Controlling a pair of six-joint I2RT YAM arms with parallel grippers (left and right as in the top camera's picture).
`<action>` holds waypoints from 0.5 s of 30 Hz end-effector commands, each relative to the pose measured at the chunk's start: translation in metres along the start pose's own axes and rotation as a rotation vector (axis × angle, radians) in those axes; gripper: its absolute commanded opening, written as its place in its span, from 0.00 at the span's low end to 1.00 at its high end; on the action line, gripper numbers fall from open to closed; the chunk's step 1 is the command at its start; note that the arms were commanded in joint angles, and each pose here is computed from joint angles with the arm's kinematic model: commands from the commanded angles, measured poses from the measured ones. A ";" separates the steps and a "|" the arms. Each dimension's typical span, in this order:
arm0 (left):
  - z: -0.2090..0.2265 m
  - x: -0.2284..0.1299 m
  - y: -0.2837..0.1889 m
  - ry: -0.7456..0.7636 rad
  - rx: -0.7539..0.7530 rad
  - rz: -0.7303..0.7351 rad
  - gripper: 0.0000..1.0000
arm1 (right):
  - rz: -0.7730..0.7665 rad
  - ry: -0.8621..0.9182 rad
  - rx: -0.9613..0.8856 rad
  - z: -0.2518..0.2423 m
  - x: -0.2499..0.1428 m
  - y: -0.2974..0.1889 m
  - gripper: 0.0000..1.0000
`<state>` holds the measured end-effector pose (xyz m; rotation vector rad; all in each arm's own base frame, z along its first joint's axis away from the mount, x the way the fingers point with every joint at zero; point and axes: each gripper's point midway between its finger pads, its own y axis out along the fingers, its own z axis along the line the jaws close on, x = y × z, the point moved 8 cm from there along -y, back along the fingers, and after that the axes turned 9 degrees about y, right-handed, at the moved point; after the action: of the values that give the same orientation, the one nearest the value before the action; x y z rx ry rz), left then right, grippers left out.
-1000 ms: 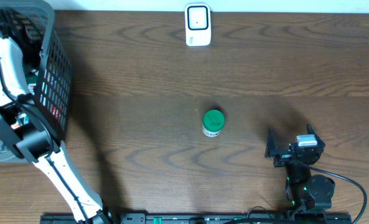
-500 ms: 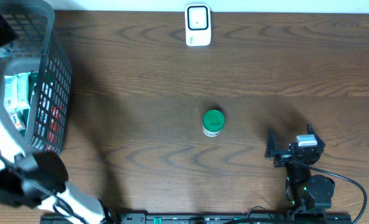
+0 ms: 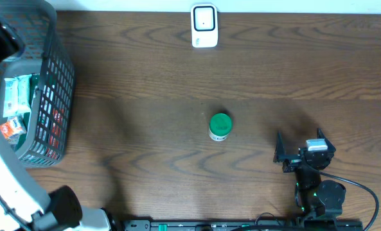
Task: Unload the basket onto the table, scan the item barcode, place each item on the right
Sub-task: 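Carry the tub to the scanner and set it beside the jar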
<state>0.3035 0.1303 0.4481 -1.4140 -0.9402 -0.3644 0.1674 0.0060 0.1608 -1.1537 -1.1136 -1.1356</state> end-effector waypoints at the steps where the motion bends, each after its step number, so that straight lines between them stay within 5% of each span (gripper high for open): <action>1: -0.025 -0.005 -0.023 0.036 -0.088 -0.019 0.67 | 0.003 0.012 -0.002 0.000 -0.001 0.000 0.99; 15: -0.155 -0.086 0.004 0.357 -0.366 0.368 0.67 | 0.003 0.012 -0.002 0.000 -0.001 0.000 0.99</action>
<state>0.2980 -0.0142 0.4215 -1.7004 -0.4554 -0.5089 0.1674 0.0060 0.1608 -1.1537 -1.1136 -1.1356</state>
